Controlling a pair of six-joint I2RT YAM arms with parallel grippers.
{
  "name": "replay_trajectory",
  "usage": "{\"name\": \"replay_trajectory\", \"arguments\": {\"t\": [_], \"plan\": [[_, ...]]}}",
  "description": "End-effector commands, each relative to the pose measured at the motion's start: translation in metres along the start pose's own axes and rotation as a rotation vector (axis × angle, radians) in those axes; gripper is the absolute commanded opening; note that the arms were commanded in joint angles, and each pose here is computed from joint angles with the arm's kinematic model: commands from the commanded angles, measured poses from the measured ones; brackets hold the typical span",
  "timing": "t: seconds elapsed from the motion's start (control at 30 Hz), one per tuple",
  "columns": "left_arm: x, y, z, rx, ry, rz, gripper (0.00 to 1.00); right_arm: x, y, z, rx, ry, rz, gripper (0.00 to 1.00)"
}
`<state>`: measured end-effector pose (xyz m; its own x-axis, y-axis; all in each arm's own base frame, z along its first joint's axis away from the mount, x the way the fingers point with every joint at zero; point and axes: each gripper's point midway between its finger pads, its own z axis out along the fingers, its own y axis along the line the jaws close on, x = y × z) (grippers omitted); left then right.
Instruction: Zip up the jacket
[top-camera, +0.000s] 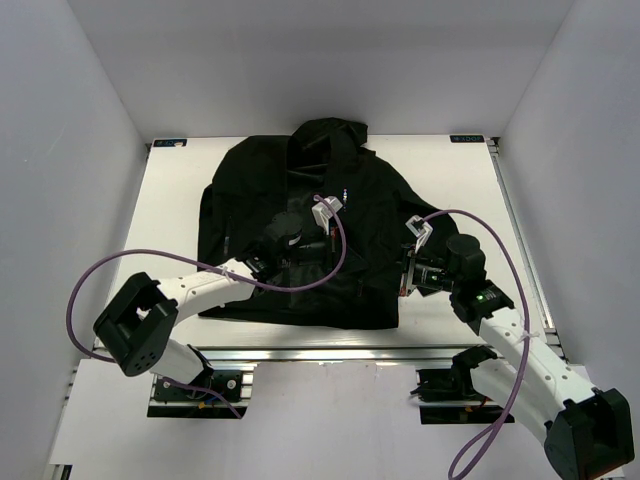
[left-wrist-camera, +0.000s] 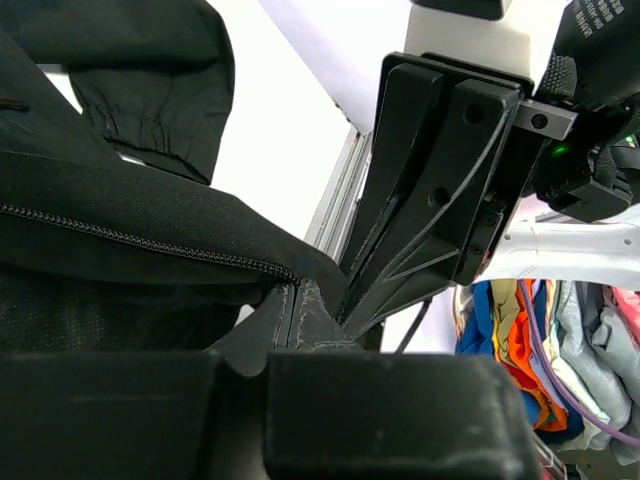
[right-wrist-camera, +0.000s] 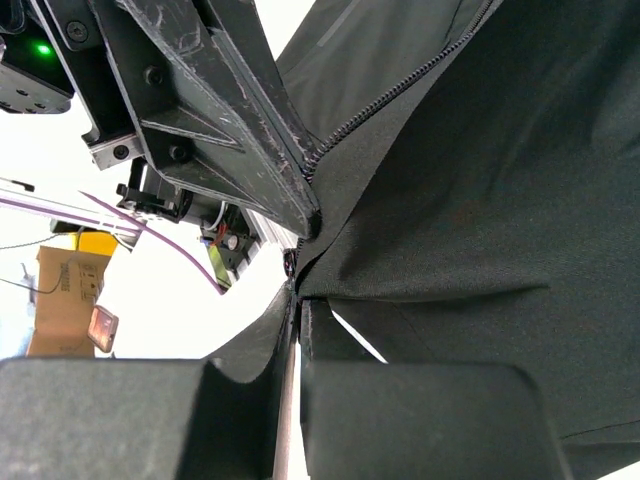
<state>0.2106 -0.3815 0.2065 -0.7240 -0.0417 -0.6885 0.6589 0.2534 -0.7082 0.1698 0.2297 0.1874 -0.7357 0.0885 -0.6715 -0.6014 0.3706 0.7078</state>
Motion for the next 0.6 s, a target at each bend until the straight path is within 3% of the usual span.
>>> {"name": "replay_trajectory", "arguments": {"t": [0.0, 0.13, 0.23, 0.4, 0.57], "plan": [[-0.013, -0.018, 0.0, 0.072, -0.026, 0.035, 0.0, -0.011, 0.009, 0.001, -0.033, -0.035, -0.028, 0.0], [-0.011, -0.021, -0.004, 0.085, -0.035, 0.024, 0.0, -0.012, 0.01, 0.003, -0.049, -0.038, -0.014, 0.28], [-0.013, -0.027, -0.006, 0.109, -0.045, 0.022, 0.0, -0.011, 0.007, 0.004, -0.041, -0.038, -0.007, 0.39], [-0.01, -0.029, -0.006, 0.123, -0.039, 0.011, 0.0, -0.015, 0.011, 0.005, -0.068, -0.049, -0.022, 0.43], [-0.01, -0.029, -0.005, 0.132, -0.038, 0.002, 0.0, -0.018, 0.013, 0.005, -0.076, -0.059, -0.04, 0.32]]}}
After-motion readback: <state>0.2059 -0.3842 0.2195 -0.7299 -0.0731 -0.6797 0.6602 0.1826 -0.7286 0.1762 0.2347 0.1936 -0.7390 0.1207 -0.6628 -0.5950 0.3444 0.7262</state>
